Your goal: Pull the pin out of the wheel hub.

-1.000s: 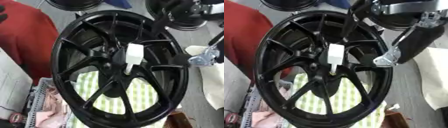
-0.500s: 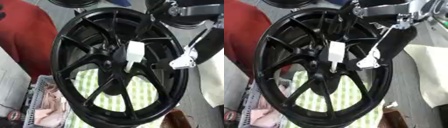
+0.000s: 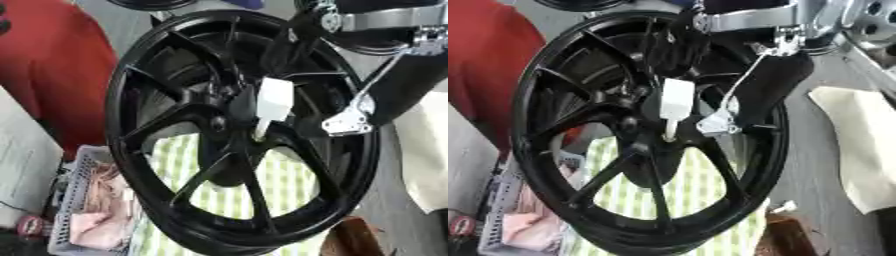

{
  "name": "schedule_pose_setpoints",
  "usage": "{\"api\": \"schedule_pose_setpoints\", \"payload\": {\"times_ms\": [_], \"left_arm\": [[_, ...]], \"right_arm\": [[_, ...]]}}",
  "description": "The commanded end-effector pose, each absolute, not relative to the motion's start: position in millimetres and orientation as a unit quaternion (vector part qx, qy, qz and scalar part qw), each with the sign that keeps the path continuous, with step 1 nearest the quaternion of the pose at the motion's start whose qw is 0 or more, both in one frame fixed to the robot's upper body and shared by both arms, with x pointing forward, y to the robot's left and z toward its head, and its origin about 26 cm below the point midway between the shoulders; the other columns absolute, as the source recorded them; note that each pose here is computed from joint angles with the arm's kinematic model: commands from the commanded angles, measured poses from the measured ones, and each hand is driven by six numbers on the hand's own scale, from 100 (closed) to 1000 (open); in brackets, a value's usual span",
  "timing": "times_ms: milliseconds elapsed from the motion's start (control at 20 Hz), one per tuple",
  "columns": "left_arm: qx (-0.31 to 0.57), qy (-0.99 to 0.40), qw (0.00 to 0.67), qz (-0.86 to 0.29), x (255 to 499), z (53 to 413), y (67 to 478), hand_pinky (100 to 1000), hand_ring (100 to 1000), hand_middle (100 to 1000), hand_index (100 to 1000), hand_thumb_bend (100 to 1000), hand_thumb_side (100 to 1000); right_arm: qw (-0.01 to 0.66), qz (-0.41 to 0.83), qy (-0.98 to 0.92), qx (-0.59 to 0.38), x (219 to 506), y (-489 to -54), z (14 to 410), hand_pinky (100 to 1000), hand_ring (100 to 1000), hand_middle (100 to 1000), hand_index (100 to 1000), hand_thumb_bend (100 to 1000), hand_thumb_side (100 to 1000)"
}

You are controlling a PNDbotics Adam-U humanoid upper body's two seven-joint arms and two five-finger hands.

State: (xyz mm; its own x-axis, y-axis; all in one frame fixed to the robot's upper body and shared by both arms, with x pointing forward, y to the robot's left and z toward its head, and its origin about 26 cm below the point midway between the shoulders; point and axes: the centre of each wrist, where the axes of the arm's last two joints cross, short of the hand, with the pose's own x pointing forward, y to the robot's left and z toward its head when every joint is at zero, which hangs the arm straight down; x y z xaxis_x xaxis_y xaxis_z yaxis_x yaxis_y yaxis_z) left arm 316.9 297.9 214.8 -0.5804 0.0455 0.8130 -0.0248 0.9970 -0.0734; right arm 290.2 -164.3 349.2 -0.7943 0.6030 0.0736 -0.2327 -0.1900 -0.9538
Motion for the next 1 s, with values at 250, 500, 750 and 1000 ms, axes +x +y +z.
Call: {"api": "schedule_pose_setpoints", "payload": {"times_ms": [250, 500, 750, 1000], "left_arm": [[-0.004, -0.894, 0.446, 0.034, 316, 224, 298, 851, 777, 592, 771, 158, 537], [-0.004, -0.895, 0.445, 0.034, 316, 224, 298, 851, 777, 591, 771, 158, 539], [-0.005, -0.895, 0.445, 0.035, 317, 224, 297, 852, 777, 591, 771, 158, 541], [-0.005, -0.895, 0.444, 0.036, 317, 225, 297, 852, 777, 591, 771, 158, 542]], "right_arm": [[0.307, 0.73, -0.58, -0.191, 299, -168, 353, 774, 781, 741, 851, 444, 417], [0.318, 0.718, -0.585, -0.204, 305, -167, 348, 775, 783, 744, 845, 450, 415], [0.329, 0.713, -0.582, -0.211, 312, -169, 343, 777, 789, 748, 846, 452, 417], [0.34, 0.714, -0.575, -0.21, 319, -171, 337, 777, 791, 749, 844, 459, 412]]}}
